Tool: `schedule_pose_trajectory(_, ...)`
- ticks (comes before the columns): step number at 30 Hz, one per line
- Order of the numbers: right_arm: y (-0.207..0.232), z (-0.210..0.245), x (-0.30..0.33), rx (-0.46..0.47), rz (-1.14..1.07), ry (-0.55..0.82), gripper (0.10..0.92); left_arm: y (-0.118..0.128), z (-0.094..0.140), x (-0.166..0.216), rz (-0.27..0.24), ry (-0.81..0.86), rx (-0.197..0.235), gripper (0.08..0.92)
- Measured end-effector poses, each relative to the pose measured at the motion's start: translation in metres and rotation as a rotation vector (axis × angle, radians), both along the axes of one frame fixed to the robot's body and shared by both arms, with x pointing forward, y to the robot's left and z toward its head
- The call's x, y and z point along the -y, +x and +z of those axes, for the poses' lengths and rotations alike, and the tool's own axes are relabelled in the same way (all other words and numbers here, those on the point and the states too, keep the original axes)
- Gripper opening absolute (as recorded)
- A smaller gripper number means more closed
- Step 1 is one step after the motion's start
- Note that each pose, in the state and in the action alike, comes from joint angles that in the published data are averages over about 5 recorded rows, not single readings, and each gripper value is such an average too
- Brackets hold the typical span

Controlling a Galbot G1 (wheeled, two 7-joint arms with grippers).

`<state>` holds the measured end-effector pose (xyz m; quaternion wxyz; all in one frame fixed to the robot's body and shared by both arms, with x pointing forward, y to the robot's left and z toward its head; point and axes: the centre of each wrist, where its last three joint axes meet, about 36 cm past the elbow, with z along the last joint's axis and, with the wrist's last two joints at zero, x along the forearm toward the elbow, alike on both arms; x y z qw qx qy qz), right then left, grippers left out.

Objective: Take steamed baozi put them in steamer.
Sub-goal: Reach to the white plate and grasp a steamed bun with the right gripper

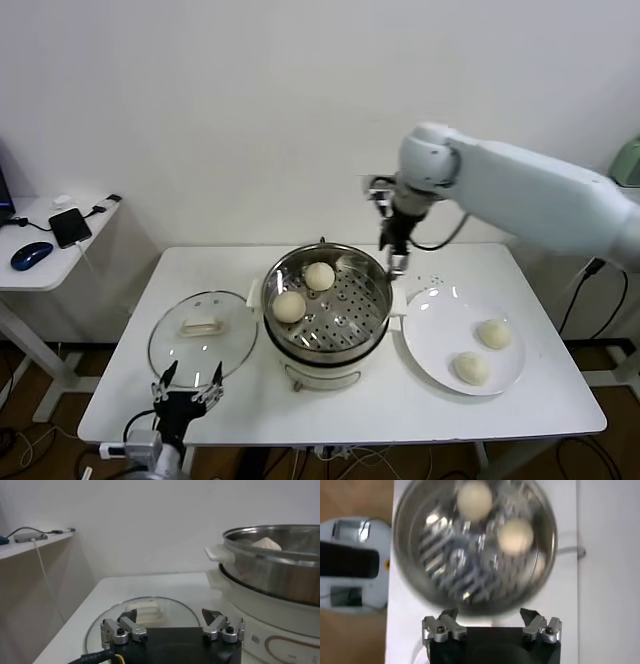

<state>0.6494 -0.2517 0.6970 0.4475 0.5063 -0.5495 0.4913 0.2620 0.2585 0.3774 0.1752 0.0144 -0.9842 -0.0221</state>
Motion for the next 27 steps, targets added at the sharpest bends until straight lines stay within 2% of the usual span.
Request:
schedule_pose_trajectory(5,-0.017,-0.037,0.06,-0.046,0.017,0.0,0.823,-0.003,-0.001,-0.001,-0.002,0.002,-0.012,0.823)
schedule_pose_trajectory(11,-0.035,-0.088,0.1,-0.09,0.042,-0.024,0.823,-0.007,-0.002,0.0,-0.003,0.007,-0.026,0.823)
schedule_pose_trajectory(20,-0.052,-0.15,0.124,-0.144,0.062,-0.063,0.823,-0.01,-0.002,0.002,-0.002,0.007,-0.036,0.823)
schedule_pose_trajectory(27,-0.056,-0.185,0.128,-0.145,0.055,-0.076,0.823,-0.01,-0.006,0.002,0.001,0.007,-0.048,0.823)
